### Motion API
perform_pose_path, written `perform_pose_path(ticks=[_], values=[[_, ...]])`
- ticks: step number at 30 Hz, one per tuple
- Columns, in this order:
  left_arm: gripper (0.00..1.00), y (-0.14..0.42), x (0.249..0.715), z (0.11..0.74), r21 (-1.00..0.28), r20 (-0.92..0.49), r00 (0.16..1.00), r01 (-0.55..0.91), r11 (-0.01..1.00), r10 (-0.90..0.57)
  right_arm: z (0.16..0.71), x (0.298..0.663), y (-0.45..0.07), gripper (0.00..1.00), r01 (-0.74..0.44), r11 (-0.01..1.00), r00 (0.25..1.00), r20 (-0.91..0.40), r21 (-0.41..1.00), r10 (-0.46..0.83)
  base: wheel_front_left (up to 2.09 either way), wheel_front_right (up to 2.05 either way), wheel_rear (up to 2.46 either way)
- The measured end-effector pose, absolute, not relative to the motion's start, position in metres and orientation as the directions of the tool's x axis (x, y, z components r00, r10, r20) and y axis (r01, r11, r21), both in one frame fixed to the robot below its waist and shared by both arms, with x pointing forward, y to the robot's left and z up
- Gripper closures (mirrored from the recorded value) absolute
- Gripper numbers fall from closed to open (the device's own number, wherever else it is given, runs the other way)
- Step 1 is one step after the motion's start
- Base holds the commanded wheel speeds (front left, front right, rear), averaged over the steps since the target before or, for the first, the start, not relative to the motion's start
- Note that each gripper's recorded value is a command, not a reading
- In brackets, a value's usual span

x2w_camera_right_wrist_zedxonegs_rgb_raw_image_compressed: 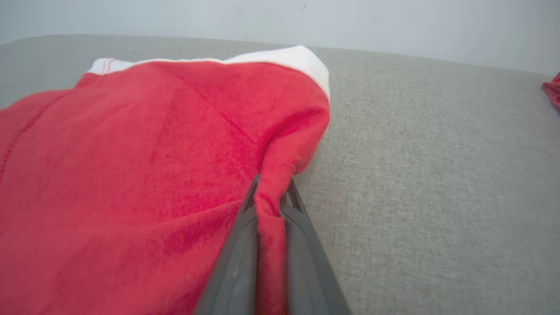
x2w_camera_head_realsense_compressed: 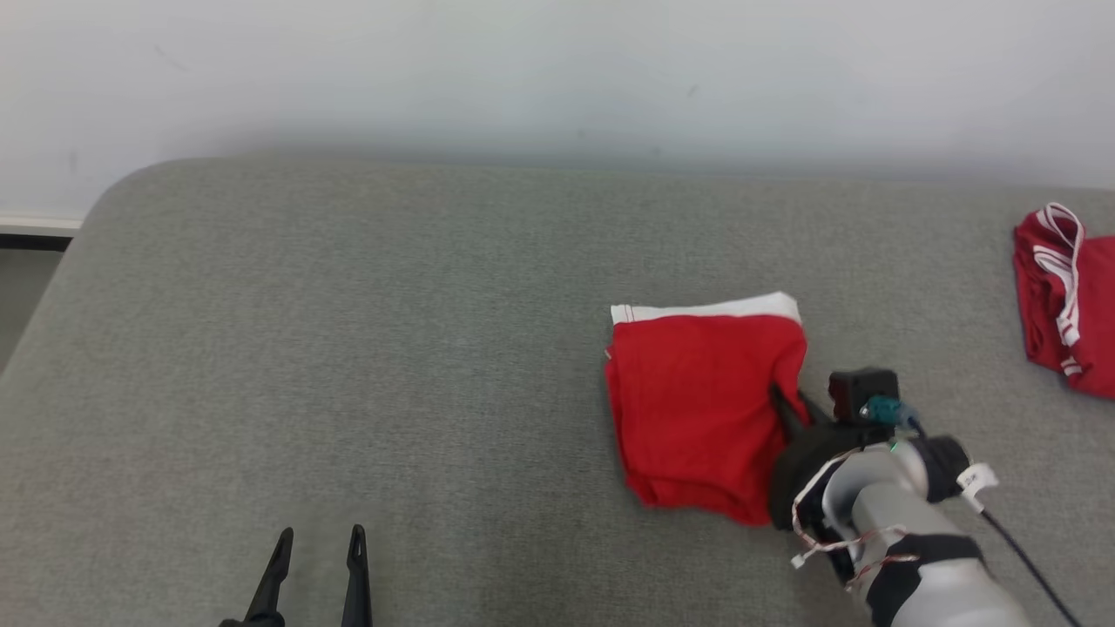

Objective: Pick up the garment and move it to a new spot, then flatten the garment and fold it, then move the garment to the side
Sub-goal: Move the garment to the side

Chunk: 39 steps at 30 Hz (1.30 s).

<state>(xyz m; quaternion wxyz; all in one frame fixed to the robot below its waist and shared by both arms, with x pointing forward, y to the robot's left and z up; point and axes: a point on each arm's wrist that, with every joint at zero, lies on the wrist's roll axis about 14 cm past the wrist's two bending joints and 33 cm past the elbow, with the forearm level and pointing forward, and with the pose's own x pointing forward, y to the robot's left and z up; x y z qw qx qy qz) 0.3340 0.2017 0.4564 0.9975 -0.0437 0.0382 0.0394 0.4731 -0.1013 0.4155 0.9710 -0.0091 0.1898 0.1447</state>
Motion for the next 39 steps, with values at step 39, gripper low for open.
perform_pose_path(ticks=[39], values=[[0.0,0.103,0.456,0.425,-0.075,-0.059,0.956,0.283,0.956,-0.288,0.522,0.579,-0.373,1.0,-0.124,0.775,0.91,-0.382,-0.62,-0.16,0.0,0.0,0.0]])
